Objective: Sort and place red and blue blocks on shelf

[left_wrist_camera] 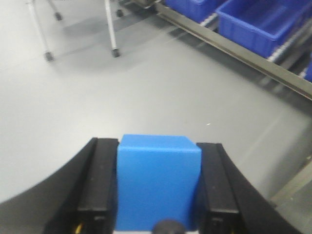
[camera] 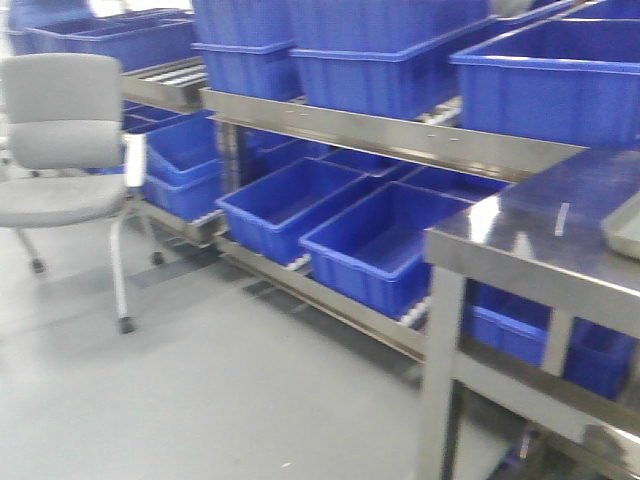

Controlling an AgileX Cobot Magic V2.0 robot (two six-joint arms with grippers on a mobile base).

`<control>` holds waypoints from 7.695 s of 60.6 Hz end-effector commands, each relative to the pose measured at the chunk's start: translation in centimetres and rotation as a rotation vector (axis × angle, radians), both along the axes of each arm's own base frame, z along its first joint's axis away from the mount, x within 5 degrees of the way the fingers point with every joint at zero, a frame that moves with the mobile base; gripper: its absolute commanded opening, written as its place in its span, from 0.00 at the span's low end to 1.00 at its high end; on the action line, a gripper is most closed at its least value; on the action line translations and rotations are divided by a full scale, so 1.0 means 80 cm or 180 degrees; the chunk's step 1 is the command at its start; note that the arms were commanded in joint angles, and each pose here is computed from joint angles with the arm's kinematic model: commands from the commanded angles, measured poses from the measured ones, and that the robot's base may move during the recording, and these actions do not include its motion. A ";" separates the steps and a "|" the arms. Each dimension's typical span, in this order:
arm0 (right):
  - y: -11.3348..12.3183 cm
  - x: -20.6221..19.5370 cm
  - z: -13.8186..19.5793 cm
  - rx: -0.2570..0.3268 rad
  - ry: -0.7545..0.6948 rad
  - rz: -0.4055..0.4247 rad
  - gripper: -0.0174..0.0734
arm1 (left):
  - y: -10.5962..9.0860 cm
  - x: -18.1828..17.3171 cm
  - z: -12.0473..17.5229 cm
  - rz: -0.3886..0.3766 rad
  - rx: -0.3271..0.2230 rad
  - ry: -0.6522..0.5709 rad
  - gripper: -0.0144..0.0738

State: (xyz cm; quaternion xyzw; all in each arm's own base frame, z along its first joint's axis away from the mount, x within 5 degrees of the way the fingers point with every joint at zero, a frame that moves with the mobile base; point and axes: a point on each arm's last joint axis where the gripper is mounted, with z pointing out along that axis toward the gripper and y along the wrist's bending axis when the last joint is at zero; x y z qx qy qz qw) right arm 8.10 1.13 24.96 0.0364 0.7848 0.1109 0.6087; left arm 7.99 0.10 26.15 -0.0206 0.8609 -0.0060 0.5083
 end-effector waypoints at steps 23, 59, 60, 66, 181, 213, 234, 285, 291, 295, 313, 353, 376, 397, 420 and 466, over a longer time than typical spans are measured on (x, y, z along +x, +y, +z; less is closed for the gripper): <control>-0.002 0.002 0.023 0.0003 -0.0372 -0.0070 0.25 | -0.001 0.004 0.019 -0.0022 -0.0025 -0.0311 0.30; -0.002 0.002 0.023 0.0003 -0.0372 -0.0070 0.25 | -0.001 0.004 0.019 -0.0022 -0.0025 -0.0311 0.30; -0.002 0.002 0.023 0.0003 -0.0372 -0.0070 0.25 | -0.001 0.004 0.019 -0.0022 -0.0025 -0.0311 0.30; -0.002 0.002 0.023 0.0003 -0.0372 -0.0070 0.25 | -0.001 0.004 0.019 -0.0022 -0.0025 -0.0311 0.30; -0.002 0.002 0.023 0.0003 -0.0372 -0.0070 0.25 | -0.001 0.004 0.019 -0.0022 -0.0025 -0.0311 0.30; -0.002 0.002 0.023 0.0003 -0.0372 -0.0070 0.25 | -0.001 0.004 0.019 -0.0022 -0.0025 -0.0311 0.30; -0.002 0.002 0.023 0.0003 -0.0372 -0.0070 0.25 | -0.001 0.004 0.019 -0.0022 -0.0025 -0.0311 0.30; -0.002 0.002 0.023 0.0003 -0.0372 -0.0070 0.25 | -0.001 0.004 0.019 -0.0022 -0.0025 -0.0311 0.30; -0.002 0.002 0.023 0.0003 -0.0372 -0.0070 0.25 | -0.001 0.004 0.019 -0.0022 -0.0025 -0.0311 0.30; -0.002 0.002 0.023 0.0003 -0.0372 -0.0070 0.25 | -0.001 0.004 0.019 -0.0022 -0.0025 -0.0311 0.30; -0.002 0.002 0.023 0.0003 -0.0372 -0.0070 0.25 | -0.001 0.004 0.019 -0.0022 -0.0025 -0.0311 0.30; -0.002 0.002 0.023 0.0003 -0.0372 -0.0070 0.25 | -0.001 0.004 0.019 -0.0022 -0.0025 -0.0311 0.30; -0.002 0.002 0.023 0.0003 -0.0372 -0.0070 0.25 | -0.001 0.004 0.019 -0.0022 -0.0025 -0.0311 0.30; -0.002 0.002 0.023 0.0003 -0.0372 -0.0070 0.25 | -0.001 0.004 0.019 -0.0022 -0.0025 -0.0311 0.30; -0.002 0.002 0.023 0.0003 -0.0372 -0.0070 0.25 | -0.001 0.004 0.019 -0.0022 -0.0025 -0.0311 0.30; -0.002 0.002 0.023 0.0003 -0.0372 -0.0070 0.25 | -0.001 0.004 0.019 -0.0022 -0.0025 -0.0311 0.30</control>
